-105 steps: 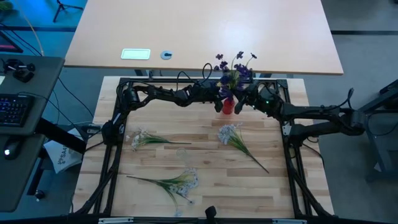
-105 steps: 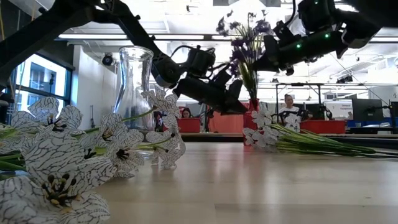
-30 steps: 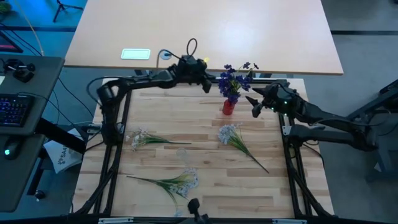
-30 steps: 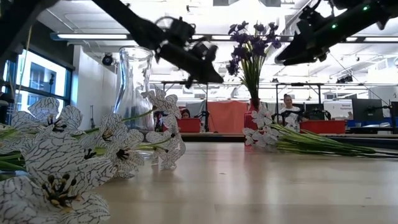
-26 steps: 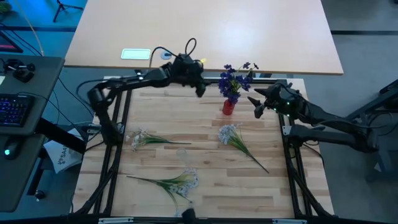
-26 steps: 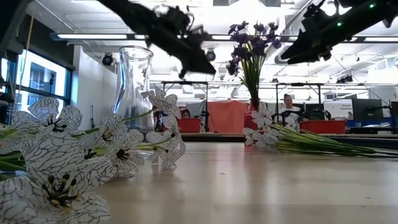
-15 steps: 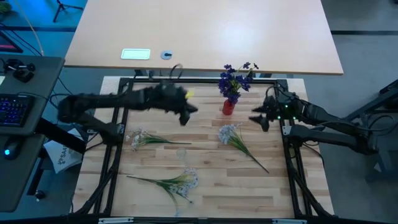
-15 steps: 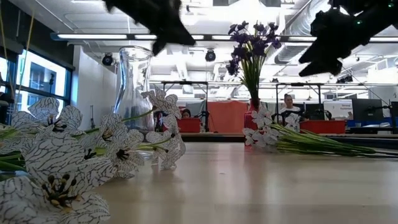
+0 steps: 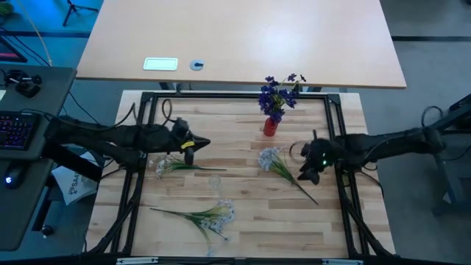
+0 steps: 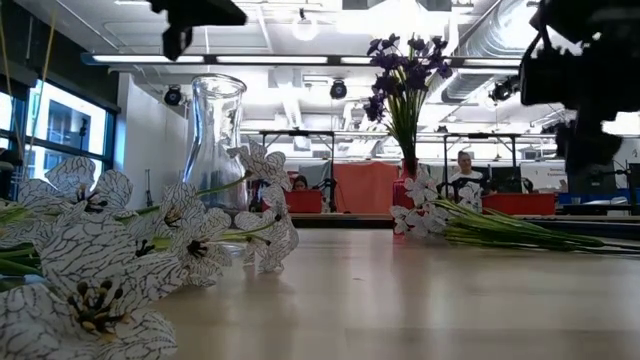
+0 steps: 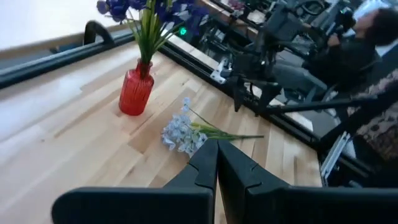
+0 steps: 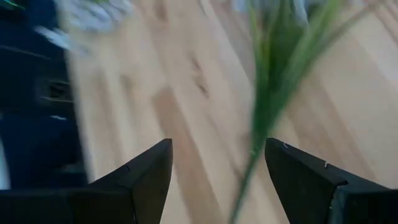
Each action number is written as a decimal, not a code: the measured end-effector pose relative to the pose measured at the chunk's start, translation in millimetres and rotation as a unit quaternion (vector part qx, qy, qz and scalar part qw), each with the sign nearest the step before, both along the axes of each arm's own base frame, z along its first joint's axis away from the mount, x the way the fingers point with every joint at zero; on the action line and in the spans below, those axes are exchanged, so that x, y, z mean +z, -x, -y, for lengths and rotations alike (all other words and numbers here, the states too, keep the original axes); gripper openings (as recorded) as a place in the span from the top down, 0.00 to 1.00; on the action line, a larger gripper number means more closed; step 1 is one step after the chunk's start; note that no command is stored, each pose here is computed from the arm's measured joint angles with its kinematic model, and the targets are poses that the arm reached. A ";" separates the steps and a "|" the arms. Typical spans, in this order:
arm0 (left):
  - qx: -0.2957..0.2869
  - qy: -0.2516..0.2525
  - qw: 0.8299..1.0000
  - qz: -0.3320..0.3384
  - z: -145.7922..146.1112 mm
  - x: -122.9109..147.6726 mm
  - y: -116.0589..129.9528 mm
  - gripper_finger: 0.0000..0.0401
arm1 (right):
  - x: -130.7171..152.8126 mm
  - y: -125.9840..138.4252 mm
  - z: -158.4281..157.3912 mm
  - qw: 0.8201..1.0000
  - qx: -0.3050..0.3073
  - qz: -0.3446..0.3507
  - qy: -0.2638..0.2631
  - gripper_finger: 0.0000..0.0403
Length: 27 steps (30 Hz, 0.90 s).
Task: Sort flowers into vase by color
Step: Put the top right white flowers into the transparent vase
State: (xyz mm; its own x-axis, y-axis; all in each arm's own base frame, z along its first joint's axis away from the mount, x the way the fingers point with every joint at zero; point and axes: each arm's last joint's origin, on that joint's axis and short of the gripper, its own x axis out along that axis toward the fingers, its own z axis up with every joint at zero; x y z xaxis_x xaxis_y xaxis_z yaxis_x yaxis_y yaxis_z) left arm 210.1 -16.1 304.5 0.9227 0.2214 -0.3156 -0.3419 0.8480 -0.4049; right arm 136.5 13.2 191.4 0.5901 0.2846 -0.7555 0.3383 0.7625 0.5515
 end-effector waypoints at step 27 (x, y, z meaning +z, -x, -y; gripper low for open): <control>-0.095 -0.021 0.995 -0.015 24.8 -9.2 45.6 1.00 | -64.6 -85.4 -46.7 0.957 -0.095 -0.232 0.143 0.42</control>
